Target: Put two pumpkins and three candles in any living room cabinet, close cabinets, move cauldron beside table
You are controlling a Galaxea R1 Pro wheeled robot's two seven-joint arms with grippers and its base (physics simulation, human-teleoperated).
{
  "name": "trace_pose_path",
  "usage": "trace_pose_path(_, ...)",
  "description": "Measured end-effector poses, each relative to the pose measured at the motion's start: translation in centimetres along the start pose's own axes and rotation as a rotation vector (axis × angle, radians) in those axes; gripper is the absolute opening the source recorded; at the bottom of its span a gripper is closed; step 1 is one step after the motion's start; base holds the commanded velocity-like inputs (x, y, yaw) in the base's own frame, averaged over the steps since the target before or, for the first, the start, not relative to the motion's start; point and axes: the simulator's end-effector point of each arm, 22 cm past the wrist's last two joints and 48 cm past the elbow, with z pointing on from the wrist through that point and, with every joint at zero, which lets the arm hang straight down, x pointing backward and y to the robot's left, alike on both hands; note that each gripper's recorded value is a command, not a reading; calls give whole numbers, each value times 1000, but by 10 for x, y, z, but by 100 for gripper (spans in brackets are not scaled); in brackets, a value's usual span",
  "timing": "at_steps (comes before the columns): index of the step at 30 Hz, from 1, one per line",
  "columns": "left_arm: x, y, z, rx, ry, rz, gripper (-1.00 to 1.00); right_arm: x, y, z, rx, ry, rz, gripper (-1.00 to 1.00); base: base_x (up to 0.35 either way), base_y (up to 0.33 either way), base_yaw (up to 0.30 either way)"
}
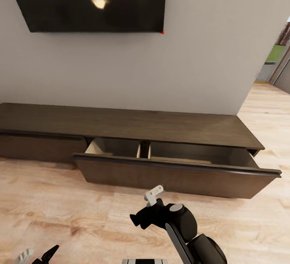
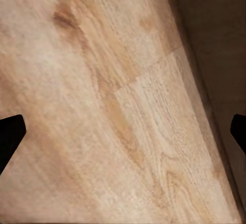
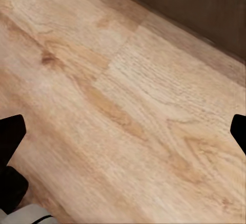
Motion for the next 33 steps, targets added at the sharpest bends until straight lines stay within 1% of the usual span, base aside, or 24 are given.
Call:
trace_pose_path(3, 0, 0, 0, 1, 2, 1, 100, 1, 0, 1, -1, 1, 1, 100, -142, 288, 265)
trace_pose_path(9, 2, 0, 1, -3, 5, 5, 100, 2, 0, 2, -3, 4, 3, 100, -26, 323, 266)
trace_pose_path(11, 5, 0, 2, -4, 14, 22, 100, 2, 0, 2, -3, 5, 3, 100, -3, 332, 260)
trace_pose_path(12, 9, -6, 3, 15, 24, 39, 100, -1, -1, 3, -2, -9, 2, 100, -1, 333, 253)
trace_pose_path(17, 12, -8, 4, 26, 31, 46, 100, 0, 0, 5, -5, -12, 1, 100, -22, 326, 251)
trace_pose_path(20, 12, -8, 4, 24, 33, 46, 100, 0, 0, 6, -6, -10, 2, 100, -56, 164, 250)
trace_pose_path(24, 13, -8, 4, 24, 35, 46, 100, 2, -1, 7, -6, -6, 4, 100, -12, 35, 250)
trace_pose_path(27, 9, -7, 5, 22, 30, 42, 100, 3, -1, 8, -7, -4, 5, 100, -3, 9, 250)
trace_pose_path(28, 3, -6, 6, 18, 24, 49, 100, 3, -1, 8, -7, -4, 5, 100, 0, 1, 243)
trace_pose_path(29, -10, -12, 30, 17, 49, 64, 100, 4, -1, 8, -9, -3, 2, 100, 0, 1, 242)
trace_pose_path(30, -15, -27, 40, 40, 58, 71, 100, 5, 2, 9, -13, 0, -4, 100, 0, 0, 241)
trace_pose_path(31, -14, -44, 65, 70, 149, 75, 100, 7, 8, 10, -23, 5, -18, 100, 0, 0, 241)
trace_pose_path(32, -24, -64, 71, 112, 146, 75, 100, 8, 8, 10, -23, 6, -20, 100, 0, 0, 241)
trace_pose_path(33, -27, -67, 74, 123, 151, 76, 100, 8, 9, 10, -25, 7, -20, 100, 0, 0, 242)
